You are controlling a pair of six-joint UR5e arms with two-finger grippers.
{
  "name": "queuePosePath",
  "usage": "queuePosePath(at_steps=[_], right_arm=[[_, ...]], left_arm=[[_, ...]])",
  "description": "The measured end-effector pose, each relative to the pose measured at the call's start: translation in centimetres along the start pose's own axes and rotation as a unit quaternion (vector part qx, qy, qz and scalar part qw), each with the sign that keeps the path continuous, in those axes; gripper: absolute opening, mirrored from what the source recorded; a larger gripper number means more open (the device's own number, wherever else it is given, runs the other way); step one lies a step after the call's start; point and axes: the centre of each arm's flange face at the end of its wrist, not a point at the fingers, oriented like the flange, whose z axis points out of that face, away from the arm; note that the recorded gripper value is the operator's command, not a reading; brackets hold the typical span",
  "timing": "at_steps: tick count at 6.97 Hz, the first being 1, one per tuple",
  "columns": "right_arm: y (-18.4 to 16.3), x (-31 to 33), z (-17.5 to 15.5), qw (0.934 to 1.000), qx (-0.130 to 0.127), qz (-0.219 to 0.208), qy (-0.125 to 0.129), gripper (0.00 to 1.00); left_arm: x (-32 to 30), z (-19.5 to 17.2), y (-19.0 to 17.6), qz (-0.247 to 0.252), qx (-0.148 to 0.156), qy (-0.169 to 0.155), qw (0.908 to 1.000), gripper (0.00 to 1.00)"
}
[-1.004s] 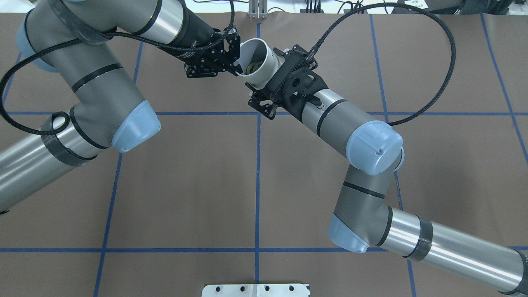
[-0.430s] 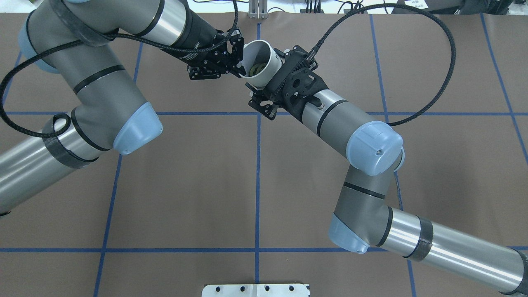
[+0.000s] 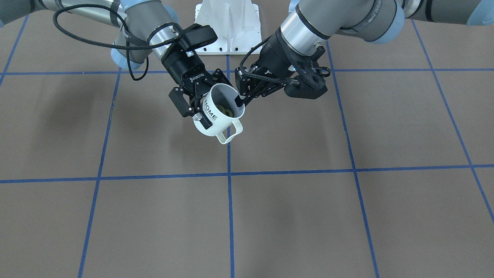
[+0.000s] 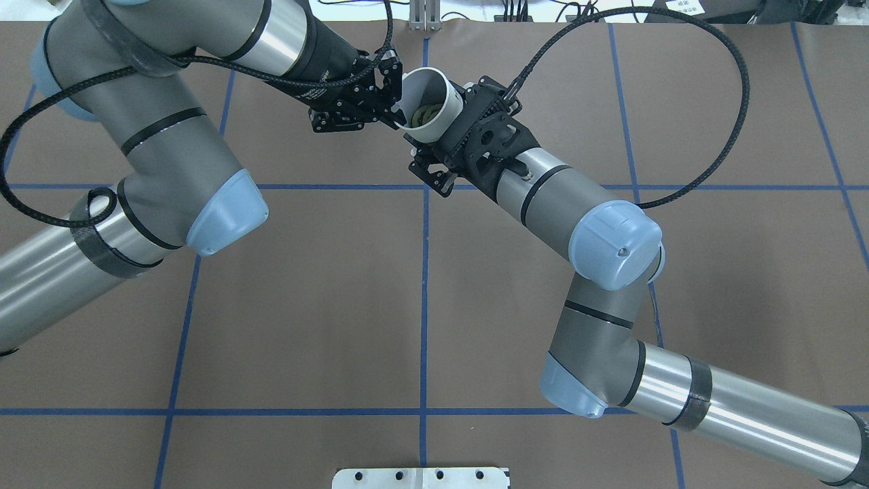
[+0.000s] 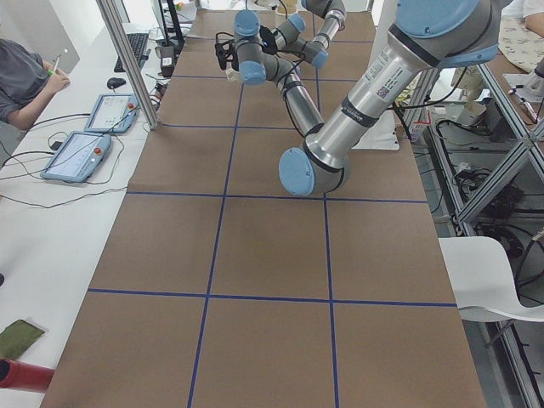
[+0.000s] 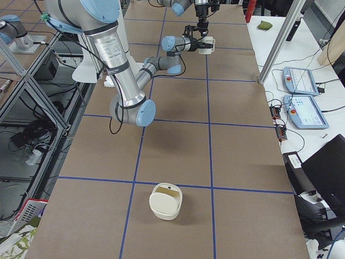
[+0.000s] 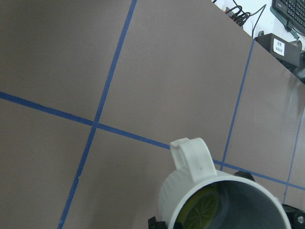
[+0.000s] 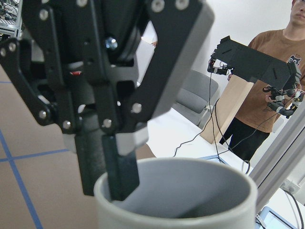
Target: Left arm hands cup to right arm to dump lemon
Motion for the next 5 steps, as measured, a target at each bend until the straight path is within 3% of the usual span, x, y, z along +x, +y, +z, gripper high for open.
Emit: queuePosePath(at_steps=[3,5], right_arm=[[0.3,0.0,0.0,1.0,-0.002,-0.002,0.001,0.29],[0.4,0.8,-0.1,0.9999,-0.001,0.01,0.008,0.3]], left_arm=[[-0.1,-1.0,0.2,0.008,0.0,0.005,1.0,1.0],[-1.9,-3.5,-2.4,0.017,0.001,0.0,0.9999,1.0]])
